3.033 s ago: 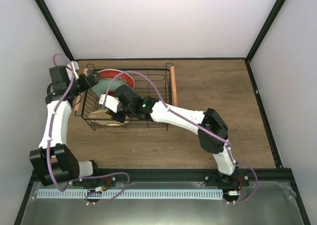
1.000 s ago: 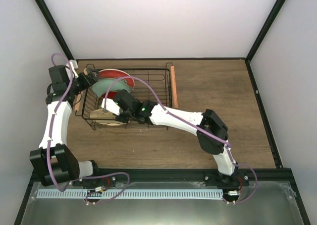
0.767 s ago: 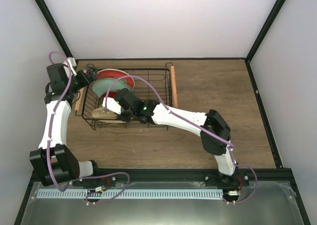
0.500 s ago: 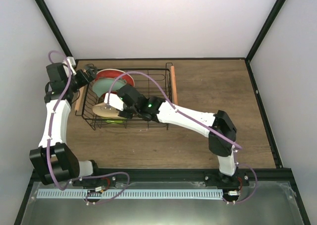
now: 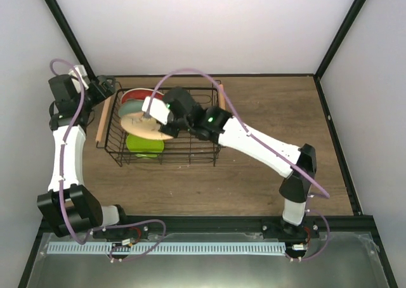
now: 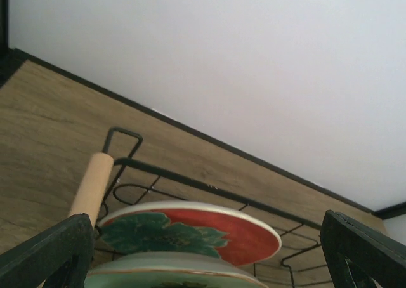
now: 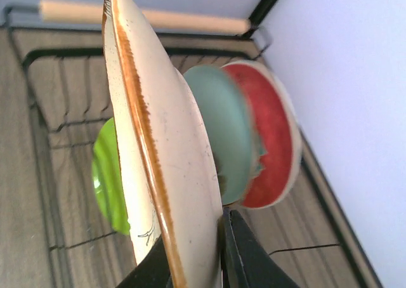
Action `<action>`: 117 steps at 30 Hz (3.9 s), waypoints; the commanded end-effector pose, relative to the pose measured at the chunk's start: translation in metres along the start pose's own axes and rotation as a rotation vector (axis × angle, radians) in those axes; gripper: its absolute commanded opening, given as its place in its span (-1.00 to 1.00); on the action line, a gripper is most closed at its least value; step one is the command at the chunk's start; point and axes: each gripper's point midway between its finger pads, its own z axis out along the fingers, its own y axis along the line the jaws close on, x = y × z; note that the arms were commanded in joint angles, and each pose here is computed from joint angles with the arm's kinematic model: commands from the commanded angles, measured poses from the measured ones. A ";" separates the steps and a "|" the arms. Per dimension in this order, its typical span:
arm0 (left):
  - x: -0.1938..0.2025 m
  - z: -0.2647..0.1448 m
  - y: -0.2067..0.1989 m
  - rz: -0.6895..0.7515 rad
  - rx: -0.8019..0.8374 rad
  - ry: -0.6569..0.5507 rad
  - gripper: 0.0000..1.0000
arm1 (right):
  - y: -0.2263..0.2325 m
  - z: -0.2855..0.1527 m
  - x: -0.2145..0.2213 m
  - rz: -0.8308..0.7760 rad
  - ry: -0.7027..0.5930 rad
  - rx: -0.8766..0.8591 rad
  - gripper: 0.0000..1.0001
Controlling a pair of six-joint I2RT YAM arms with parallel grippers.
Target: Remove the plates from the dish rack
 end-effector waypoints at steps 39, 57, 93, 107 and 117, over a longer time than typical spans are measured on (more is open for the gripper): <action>-0.007 -0.003 -0.003 -0.024 0.053 -0.014 1.00 | -0.345 -0.287 0.420 1.639 -0.164 1.034 -0.99; -0.003 -0.008 -0.008 -0.021 0.071 0.004 1.00 | -0.340 -0.204 0.511 1.953 -0.269 0.842 -0.99; 0.006 -0.007 -0.004 -0.029 0.063 0.022 1.00 | -0.237 -0.142 0.596 2.218 0.148 0.747 0.25; 0.011 -0.009 -0.003 -0.039 0.065 0.027 1.00 | -0.207 -0.174 0.565 2.146 0.248 0.791 0.70; 0.013 -0.006 -0.001 -0.038 0.060 0.033 1.00 | -0.282 -0.214 0.317 1.422 -0.136 0.669 1.00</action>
